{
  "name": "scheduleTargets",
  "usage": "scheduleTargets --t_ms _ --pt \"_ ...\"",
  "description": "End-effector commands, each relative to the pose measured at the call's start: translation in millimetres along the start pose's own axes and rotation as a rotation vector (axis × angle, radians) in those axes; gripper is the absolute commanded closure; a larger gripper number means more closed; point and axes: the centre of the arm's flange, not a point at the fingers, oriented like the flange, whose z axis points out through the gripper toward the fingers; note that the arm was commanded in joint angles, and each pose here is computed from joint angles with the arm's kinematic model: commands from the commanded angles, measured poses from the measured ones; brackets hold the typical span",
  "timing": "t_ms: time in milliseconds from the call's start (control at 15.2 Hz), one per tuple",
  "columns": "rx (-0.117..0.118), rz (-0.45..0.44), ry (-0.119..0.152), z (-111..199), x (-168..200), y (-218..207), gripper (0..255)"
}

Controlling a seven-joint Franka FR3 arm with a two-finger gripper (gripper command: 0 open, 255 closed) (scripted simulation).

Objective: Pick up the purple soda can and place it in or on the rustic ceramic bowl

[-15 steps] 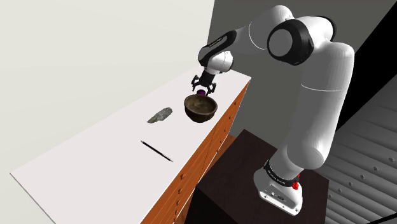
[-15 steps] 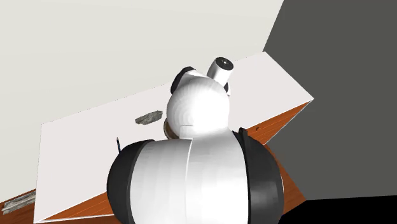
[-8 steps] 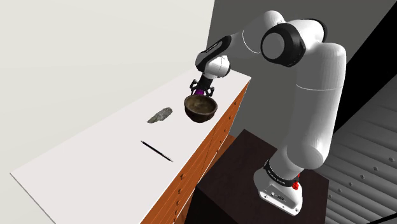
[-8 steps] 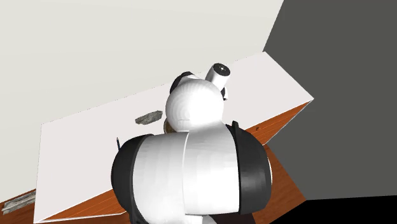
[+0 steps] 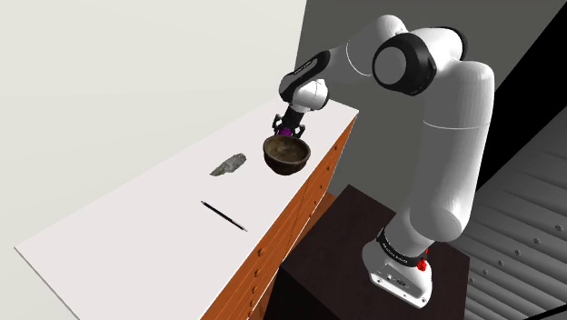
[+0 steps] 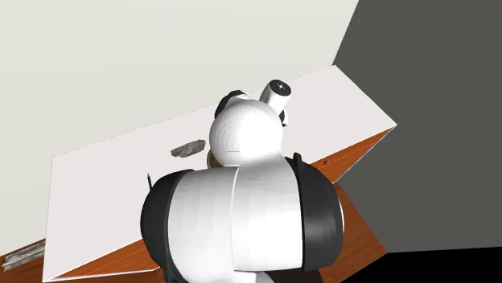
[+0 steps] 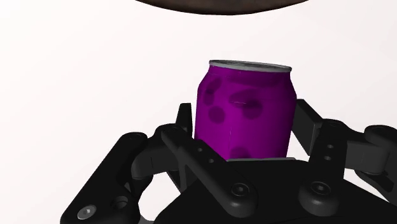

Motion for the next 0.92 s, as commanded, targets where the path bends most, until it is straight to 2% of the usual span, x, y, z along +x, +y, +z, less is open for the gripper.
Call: scheduleTargets --t_ms 0,462,858 --pt "-0.002 0.001 -0.002 0.9 -0.1 0.8 255" --pt "-0.002 0.001 -0.002 1.1 -0.2 1.0 255" --pt "-0.002 0.001 -0.002 -29.7 -2.2 -6.3 255"
